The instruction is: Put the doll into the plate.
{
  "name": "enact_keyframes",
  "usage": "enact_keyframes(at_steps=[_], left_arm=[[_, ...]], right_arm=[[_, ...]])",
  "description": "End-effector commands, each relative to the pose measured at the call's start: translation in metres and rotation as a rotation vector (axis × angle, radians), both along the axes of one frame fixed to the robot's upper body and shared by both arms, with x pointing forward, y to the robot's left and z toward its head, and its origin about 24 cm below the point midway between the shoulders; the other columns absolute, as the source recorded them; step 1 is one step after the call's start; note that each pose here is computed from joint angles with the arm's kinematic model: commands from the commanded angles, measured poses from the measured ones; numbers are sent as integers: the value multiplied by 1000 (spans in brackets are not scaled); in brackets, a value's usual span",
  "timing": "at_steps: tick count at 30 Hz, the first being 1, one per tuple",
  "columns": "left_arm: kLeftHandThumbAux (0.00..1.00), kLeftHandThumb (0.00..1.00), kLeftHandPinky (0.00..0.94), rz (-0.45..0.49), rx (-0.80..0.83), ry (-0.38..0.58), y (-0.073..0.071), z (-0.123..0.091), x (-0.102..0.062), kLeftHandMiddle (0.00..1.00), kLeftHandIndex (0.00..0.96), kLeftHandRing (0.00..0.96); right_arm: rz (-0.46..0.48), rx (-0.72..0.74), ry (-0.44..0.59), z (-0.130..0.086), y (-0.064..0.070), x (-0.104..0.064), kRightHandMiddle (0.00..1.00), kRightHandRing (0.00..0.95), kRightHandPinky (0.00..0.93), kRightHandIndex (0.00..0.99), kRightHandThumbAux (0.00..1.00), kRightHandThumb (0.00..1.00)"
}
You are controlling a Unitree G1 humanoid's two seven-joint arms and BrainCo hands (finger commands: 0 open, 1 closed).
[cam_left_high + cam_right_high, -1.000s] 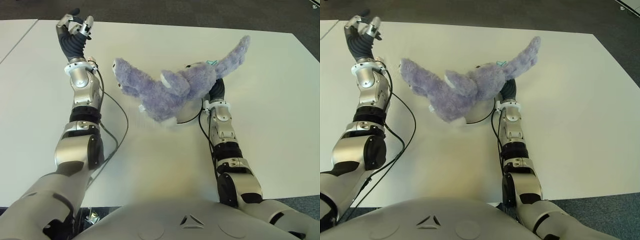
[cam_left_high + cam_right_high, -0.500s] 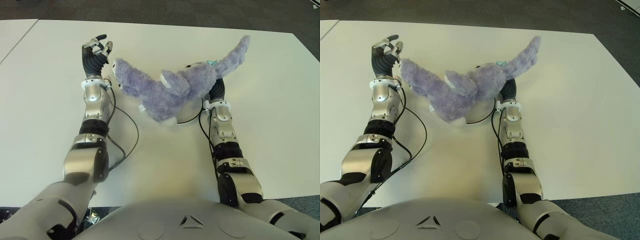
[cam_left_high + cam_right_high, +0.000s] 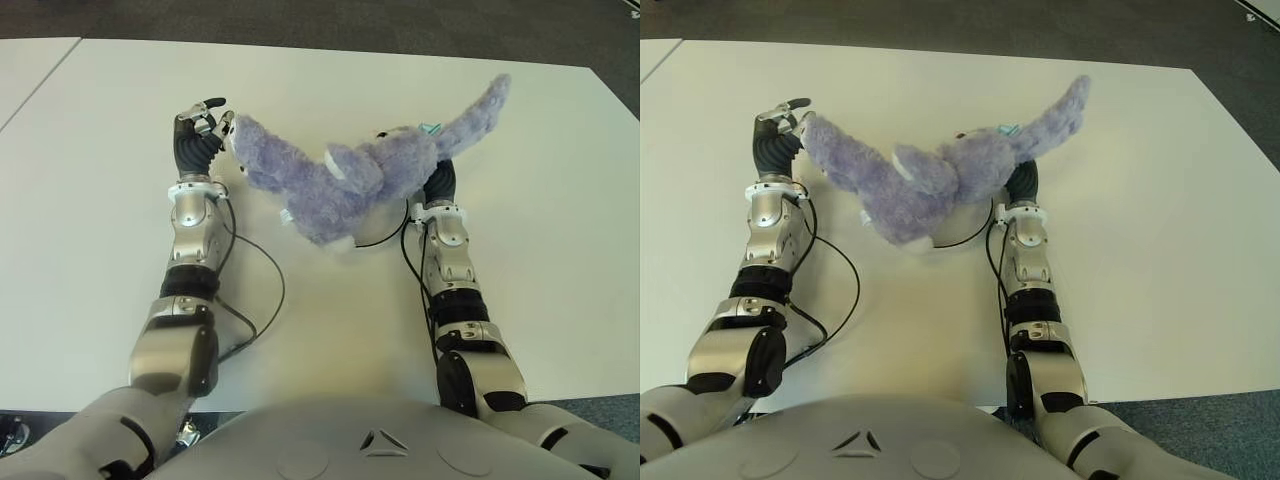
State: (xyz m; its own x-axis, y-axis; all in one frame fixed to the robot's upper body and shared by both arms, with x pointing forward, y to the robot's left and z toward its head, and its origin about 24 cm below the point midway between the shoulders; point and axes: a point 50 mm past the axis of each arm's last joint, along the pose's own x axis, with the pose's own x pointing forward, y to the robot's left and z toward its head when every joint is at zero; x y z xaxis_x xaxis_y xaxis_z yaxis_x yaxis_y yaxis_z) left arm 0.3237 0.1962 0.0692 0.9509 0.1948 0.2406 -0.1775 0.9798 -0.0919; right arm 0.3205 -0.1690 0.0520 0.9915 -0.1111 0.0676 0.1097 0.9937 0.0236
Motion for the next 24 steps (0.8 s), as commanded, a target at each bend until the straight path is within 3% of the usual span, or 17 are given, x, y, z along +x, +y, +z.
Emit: enact_keyframes(at_steps=[1, 11, 24], left_arm=[[810, 302, 786, -63, 0, 53, -15, -12, -10, 855, 792, 846], [809, 324, 844, -97, -10, 104, -27, -19, -12, 877, 814, 867], [812, 334, 848, -35, -111, 129, -22, -40, -23, 879, 815, 874]], right_arm=[[-35, 27, 192, -43, -7, -23, 793, 792, 810, 441, 719, 706], [-53, 31, 178, -38, -8, -27, 795, 795, 809, 441, 718, 707], [-62, 34, 172, -33, -11, -38, 793, 793, 808, 441, 718, 707]])
